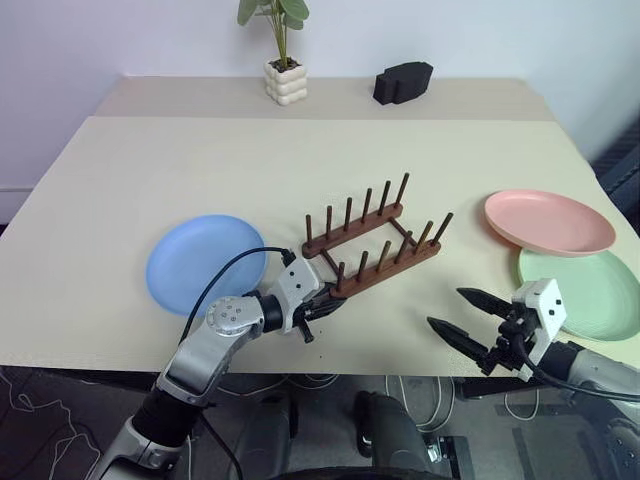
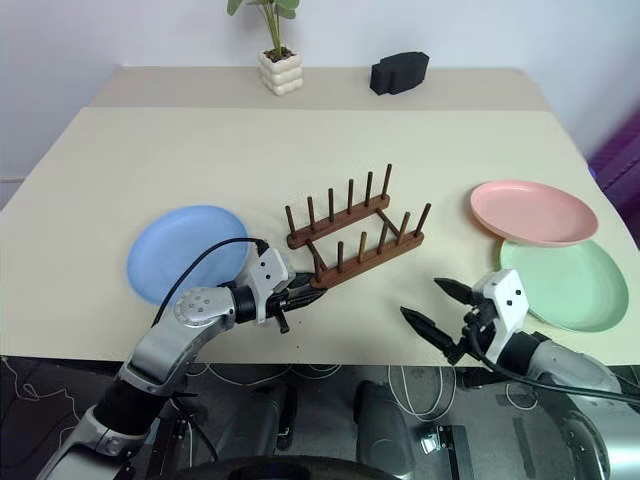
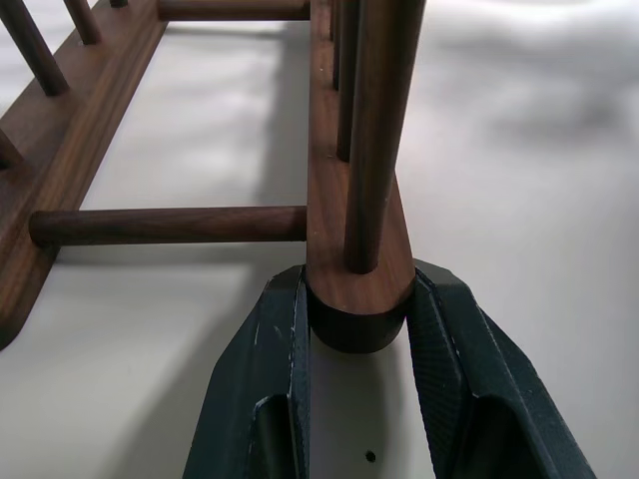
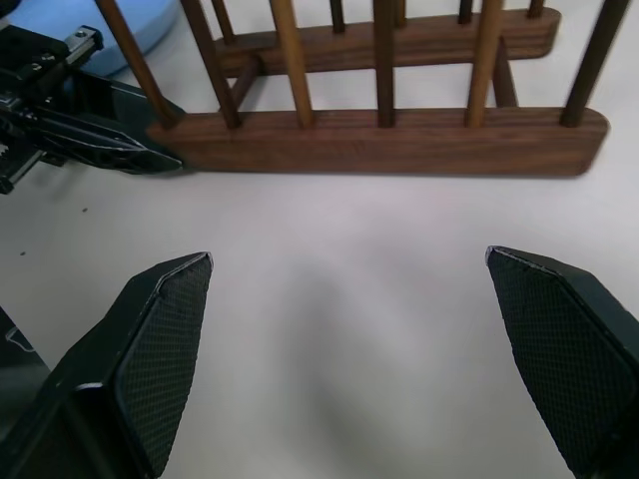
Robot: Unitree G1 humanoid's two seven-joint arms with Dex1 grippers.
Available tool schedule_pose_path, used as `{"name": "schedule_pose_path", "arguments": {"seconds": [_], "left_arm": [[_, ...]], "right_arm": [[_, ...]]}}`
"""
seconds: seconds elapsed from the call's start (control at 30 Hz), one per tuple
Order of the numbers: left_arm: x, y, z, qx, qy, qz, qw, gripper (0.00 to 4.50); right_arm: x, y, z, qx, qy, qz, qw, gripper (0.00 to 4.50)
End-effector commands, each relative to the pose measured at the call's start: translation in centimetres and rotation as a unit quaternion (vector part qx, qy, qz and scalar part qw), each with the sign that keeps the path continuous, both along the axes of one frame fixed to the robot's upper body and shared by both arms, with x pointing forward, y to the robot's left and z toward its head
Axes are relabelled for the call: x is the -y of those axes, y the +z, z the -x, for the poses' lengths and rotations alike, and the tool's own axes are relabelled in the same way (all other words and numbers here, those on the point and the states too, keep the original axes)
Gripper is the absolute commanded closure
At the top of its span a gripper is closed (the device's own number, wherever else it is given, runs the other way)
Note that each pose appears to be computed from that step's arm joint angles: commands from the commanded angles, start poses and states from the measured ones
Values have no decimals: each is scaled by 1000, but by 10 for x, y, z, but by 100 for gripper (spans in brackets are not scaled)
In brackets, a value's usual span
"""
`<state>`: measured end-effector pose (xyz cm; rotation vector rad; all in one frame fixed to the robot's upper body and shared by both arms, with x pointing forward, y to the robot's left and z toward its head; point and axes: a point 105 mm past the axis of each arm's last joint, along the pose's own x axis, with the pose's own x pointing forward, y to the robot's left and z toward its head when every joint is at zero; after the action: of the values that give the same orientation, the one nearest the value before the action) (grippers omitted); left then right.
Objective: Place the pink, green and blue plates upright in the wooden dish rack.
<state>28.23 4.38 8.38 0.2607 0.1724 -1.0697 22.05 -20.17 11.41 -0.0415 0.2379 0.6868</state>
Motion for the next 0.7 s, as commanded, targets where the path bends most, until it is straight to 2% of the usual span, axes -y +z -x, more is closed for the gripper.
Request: {"name": "schedule_pose_path", "arguments": {"seconds": [0.03, 0.23, 0.33, 0.57, 0.7], "left_arm": [[0, 19, -9, 48, -15, -8, 999, 372], [6, 38, -16, 76, -119, -13, 990, 372], [5, 44, -29, 85, -161, -20, 983, 372], [3, 39, -50, 83, -228, -61, 968, 372], [4, 33, -53, 73, -251, -72, 963, 372]], "right_arm": [[-5, 8, -2, 23, 6, -3, 1000, 0], [-11, 4, -7, 27, 7, -11, 1000, 0], [-14, -1, -7, 23, 7, -13, 1000, 0], [-22, -14, 2, 9, 5, -14, 1000, 0], [-21, -16, 5, 10, -7, -14, 1000, 0]]}}
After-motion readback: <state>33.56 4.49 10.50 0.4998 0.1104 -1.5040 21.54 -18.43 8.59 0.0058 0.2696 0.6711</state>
